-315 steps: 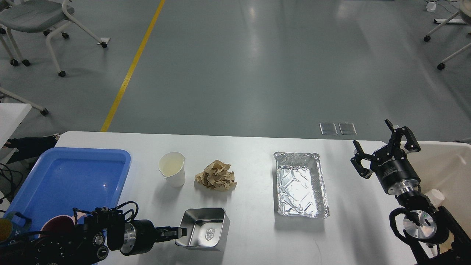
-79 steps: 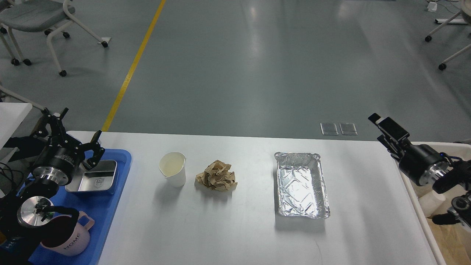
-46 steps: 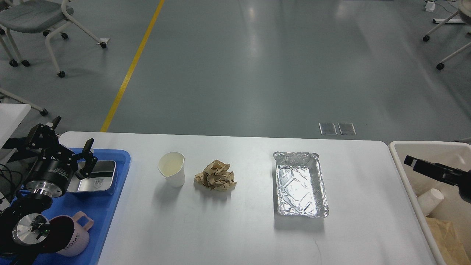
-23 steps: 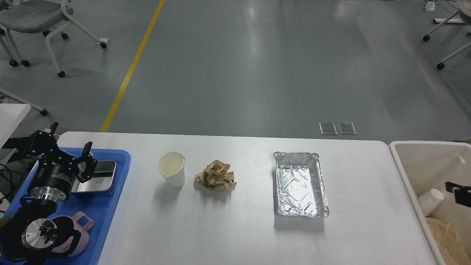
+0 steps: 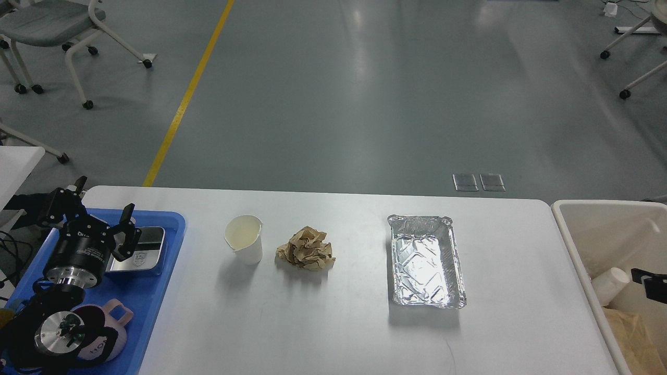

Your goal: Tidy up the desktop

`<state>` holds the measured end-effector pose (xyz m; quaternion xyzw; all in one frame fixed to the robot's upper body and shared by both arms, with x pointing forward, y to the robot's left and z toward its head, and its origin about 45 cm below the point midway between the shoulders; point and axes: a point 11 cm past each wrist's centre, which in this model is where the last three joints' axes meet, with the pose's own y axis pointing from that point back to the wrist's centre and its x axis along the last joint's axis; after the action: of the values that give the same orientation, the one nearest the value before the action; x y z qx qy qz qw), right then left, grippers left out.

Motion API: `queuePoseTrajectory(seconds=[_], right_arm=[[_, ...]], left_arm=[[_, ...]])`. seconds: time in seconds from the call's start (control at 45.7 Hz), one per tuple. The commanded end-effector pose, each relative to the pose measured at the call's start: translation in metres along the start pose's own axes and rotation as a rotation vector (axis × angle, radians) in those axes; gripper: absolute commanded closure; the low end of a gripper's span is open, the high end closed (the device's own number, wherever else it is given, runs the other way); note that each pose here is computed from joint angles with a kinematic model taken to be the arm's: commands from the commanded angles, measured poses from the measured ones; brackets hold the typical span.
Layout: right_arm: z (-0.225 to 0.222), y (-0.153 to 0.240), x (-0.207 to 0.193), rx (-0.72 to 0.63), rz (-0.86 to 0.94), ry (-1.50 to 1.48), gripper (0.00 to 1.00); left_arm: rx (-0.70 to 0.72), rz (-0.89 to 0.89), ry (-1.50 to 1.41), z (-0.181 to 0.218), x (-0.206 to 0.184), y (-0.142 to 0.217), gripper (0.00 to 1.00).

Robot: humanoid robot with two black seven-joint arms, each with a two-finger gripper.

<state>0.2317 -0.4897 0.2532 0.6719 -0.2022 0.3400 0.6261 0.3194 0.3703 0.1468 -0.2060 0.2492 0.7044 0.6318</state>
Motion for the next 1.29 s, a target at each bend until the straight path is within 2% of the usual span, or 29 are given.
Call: queuePoseTrajectory(seconds=[0.0,0.066,0.175,0.306,0.503,0.656,0.919,1.269], right_arm=[[-0.004,-0.003,-0.002,0.015,0.003,-0.044,0.0],[-0.009,-0.009,-0.004,0.032,0.015,-0.123,0.0],[-0.033,-0.028,-0.004,0.135,0.058,-0.419,0.0],[-0.043,-0.035,-0.006,0.184,0.065,-0.573,0.0],[-0.063,-0.053,-0.028,0.217,0.044,-0.748,0.0],[-0.094,-0.07,-0.055,0.284,-0.006,-0.939,0.0],[-0.118,-0.085,-0.085,0.233,-0.043,-1.168,0.0],[-0.169,-0.098,-0.099,0.308,-0.104,-1.34,0.0]], left_arm=[[0.002,0.012,-0.001,-0.002,0.003,0.0,0.04],[0.003,0.01,-0.001,-0.002,0.003,0.0,0.04],[0.006,0.014,-0.002,-0.003,0.004,0.001,0.04],[0.009,0.016,-0.004,-0.003,0.005,0.001,0.04],[0.012,0.018,-0.004,-0.004,0.004,0.001,0.04],[0.014,0.022,-0.006,-0.004,0.005,0.001,0.04],[0.018,0.027,-0.005,-0.005,0.006,0.001,0.04],[0.049,0.017,-0.011,-0.016,0.002,0.003,0.04]])
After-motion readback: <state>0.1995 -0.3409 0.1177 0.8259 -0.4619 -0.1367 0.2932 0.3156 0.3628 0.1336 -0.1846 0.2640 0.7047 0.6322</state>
